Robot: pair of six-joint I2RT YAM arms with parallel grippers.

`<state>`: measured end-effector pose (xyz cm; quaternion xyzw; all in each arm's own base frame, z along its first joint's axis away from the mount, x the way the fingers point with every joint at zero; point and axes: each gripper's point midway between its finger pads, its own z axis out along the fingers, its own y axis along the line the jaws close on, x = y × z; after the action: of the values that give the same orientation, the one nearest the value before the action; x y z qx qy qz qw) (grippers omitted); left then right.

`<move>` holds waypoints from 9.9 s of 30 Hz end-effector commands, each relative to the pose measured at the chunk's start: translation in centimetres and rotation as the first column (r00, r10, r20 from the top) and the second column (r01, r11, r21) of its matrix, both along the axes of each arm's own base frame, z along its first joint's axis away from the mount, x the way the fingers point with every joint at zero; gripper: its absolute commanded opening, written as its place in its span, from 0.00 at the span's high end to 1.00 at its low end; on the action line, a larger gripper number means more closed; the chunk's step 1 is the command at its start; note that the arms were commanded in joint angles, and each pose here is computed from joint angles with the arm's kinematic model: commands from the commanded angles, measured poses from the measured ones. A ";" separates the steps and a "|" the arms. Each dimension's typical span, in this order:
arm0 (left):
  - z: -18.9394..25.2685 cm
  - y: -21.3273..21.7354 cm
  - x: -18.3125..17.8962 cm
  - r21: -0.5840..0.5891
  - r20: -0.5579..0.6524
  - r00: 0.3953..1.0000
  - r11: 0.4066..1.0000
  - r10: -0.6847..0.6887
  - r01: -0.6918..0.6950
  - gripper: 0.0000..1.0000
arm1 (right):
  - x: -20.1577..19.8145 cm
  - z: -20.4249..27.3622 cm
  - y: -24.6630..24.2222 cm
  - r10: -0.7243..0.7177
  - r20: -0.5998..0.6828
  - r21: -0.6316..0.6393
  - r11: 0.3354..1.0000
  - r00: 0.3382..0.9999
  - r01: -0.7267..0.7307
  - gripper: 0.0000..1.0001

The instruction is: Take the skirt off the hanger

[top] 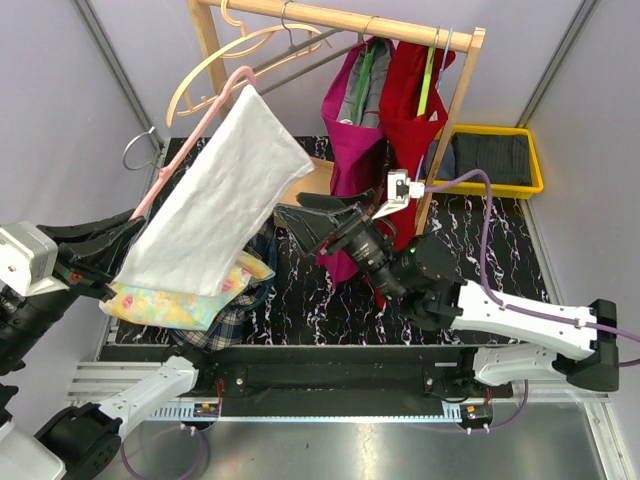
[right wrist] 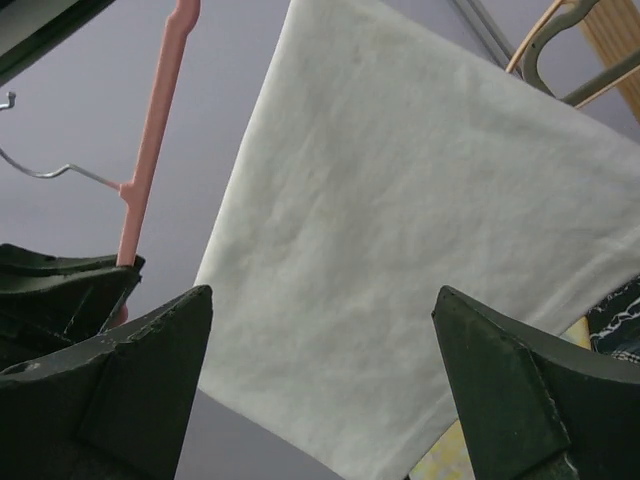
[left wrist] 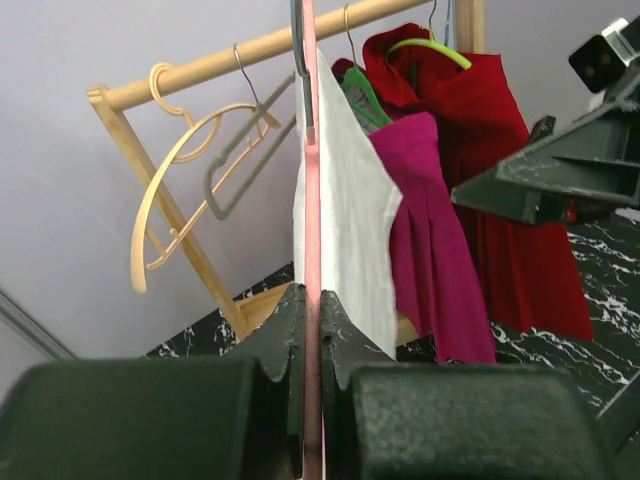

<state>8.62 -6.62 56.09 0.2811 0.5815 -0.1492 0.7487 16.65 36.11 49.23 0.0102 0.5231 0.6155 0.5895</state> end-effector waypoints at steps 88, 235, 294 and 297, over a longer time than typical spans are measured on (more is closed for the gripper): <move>5.3 16.7 -6.8 -0.403 0.280 0.687 0.731 0.671 -0.550 1.00 | -1.1 8.1 19.8 0.410 0.202 -0.316 0.887 0.890 -0.337 1.00; -2.3 -14.8 32.3 0.047 -0.065 0.969 0.971 0.238 -0.235 0.01 | -11.0 -0.4 -8.0 0.132 -0.027 -0.187 0.973 0.991 -0.134 0.00; -8.9 -27.5 34.6 0.041 -0.158 0.985 0.997 0.065 -0.060 0.24 | -9.9 -1.4 -9.3 0.069 -0.058 -0.241 0.967 0.996 -0.082 0.00; -10.2 -27.5 34.7 0.077 -0.172 0.983 0.995 0.070 -0.057 0.42 | -9.8 -1.3 -9.4 0.066 -0.061 -0.235 0.969 0.996 -0.078 0.00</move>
<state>43.78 -33.58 45.60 0.2572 0.6717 -0.1202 0.6843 6.29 27.63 46.36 -0.0912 0.6126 0.5631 0.5471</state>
